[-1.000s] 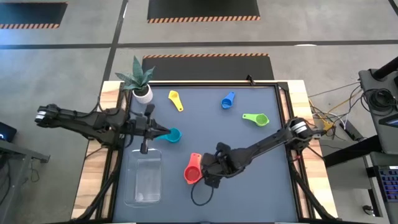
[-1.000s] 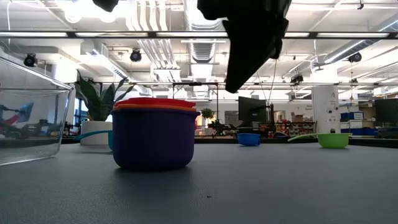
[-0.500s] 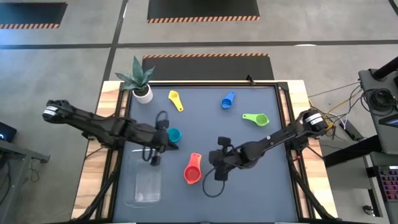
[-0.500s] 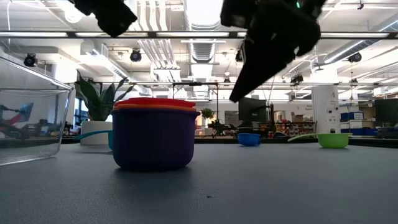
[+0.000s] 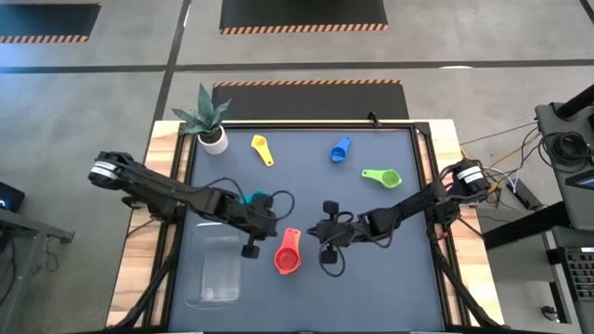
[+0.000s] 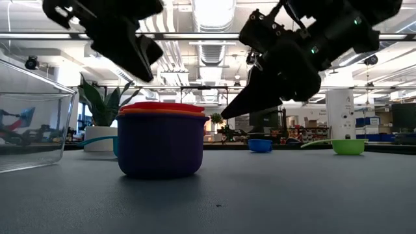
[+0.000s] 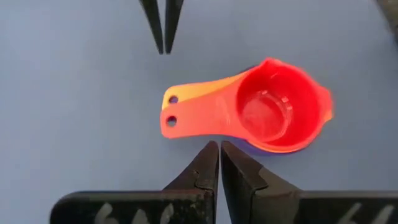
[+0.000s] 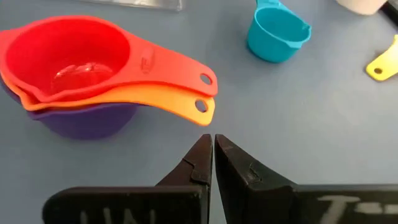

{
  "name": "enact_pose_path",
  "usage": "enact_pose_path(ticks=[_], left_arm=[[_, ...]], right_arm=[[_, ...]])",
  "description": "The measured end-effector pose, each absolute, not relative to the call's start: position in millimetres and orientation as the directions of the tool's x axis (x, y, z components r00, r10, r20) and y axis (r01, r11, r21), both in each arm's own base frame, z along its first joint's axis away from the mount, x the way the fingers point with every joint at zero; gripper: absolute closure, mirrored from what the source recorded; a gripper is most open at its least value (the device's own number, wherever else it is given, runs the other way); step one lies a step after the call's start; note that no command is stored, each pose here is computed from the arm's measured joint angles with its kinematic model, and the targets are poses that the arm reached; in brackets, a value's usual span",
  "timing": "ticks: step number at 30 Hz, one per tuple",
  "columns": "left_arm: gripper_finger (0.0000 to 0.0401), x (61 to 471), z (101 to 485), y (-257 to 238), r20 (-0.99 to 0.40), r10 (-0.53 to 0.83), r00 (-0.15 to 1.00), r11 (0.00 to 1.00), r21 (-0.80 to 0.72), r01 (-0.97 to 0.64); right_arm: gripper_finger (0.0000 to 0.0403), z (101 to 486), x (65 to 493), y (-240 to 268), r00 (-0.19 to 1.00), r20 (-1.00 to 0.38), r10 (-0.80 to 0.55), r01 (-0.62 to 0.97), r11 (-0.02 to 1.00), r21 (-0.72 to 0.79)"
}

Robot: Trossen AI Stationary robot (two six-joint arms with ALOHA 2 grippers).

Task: Nest measuring cups in basket
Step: Stack the red measuring cup on top of the orange cup

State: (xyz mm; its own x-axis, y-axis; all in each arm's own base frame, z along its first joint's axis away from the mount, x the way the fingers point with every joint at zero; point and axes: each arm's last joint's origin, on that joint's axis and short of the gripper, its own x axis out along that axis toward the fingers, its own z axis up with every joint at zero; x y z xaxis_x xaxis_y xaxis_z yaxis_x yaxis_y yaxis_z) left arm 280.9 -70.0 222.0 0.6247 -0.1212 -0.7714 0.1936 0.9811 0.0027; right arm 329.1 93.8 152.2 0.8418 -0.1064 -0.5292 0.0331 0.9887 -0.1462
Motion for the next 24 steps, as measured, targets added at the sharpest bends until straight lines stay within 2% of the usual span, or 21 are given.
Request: enact_pose_path(ticks=[12, 24], left_arm=[[0.0401, 295, 184, -72, -0.863, -0.030, 0.504, 0.985, 0.059, 0.159], [0.0401, 308, 183, -75, -0.862, -0.028, 0.506, 0.984, 0.066, 0.168]], right_arm=[[0.0394, 127, 331, 94, 0.855, -0.510, -0.097, 0.023, 0.988, -0.150], [0.0394, 117, 339, 97, 0.877, -0.479, -0.046, -0.010, 0.994, -0.113]])
